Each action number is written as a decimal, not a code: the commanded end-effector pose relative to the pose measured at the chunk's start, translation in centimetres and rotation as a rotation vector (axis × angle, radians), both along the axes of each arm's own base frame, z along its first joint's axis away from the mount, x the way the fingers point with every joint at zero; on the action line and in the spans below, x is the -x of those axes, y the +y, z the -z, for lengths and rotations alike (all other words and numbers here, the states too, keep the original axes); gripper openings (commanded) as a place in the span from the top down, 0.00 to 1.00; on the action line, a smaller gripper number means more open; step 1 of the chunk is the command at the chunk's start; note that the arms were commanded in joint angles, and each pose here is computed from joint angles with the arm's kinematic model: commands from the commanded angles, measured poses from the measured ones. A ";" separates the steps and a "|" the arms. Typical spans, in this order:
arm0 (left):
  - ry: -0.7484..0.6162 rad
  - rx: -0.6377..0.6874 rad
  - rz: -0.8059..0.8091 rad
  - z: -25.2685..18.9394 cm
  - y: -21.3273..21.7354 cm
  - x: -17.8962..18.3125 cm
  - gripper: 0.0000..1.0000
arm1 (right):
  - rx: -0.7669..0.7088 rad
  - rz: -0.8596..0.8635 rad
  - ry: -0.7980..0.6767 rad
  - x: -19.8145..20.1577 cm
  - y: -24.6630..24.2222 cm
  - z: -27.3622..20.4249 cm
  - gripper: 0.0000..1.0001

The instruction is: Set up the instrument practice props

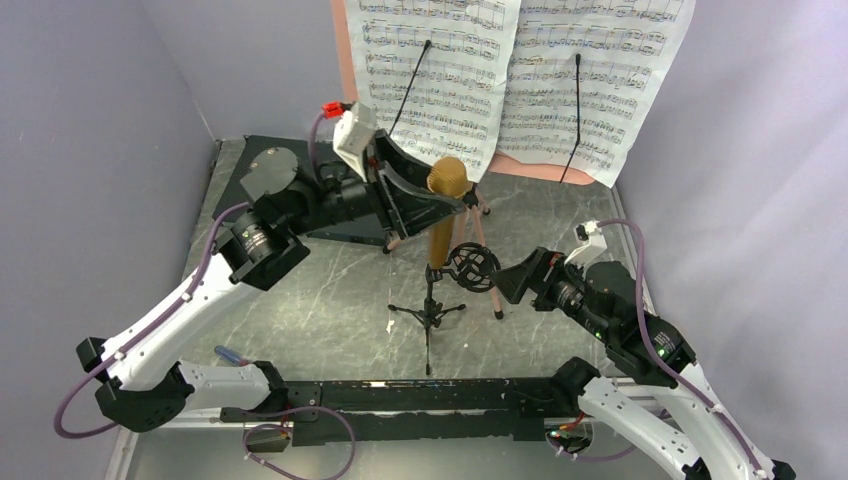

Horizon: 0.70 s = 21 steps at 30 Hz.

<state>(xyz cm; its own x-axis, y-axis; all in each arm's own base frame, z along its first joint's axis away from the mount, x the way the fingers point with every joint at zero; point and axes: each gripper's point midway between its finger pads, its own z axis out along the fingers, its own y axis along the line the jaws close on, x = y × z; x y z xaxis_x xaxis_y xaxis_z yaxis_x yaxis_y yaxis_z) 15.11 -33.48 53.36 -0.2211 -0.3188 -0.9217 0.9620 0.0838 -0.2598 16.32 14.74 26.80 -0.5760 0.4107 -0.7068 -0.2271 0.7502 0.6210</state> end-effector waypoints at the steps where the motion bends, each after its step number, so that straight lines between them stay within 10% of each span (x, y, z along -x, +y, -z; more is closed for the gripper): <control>1: -0.054 0.006 -0.085 -1.4 -0.9 0.3 0.97 | 0.008 0.030 -0.031 -0.3 -0.7 -0.7 0.01; 21: -0.178 -0.101 -0.059 -1.0 -8.0 2.9 0.97 | 0.091 0.106 -0.148 -2.1 -2.2 -2.7 0.01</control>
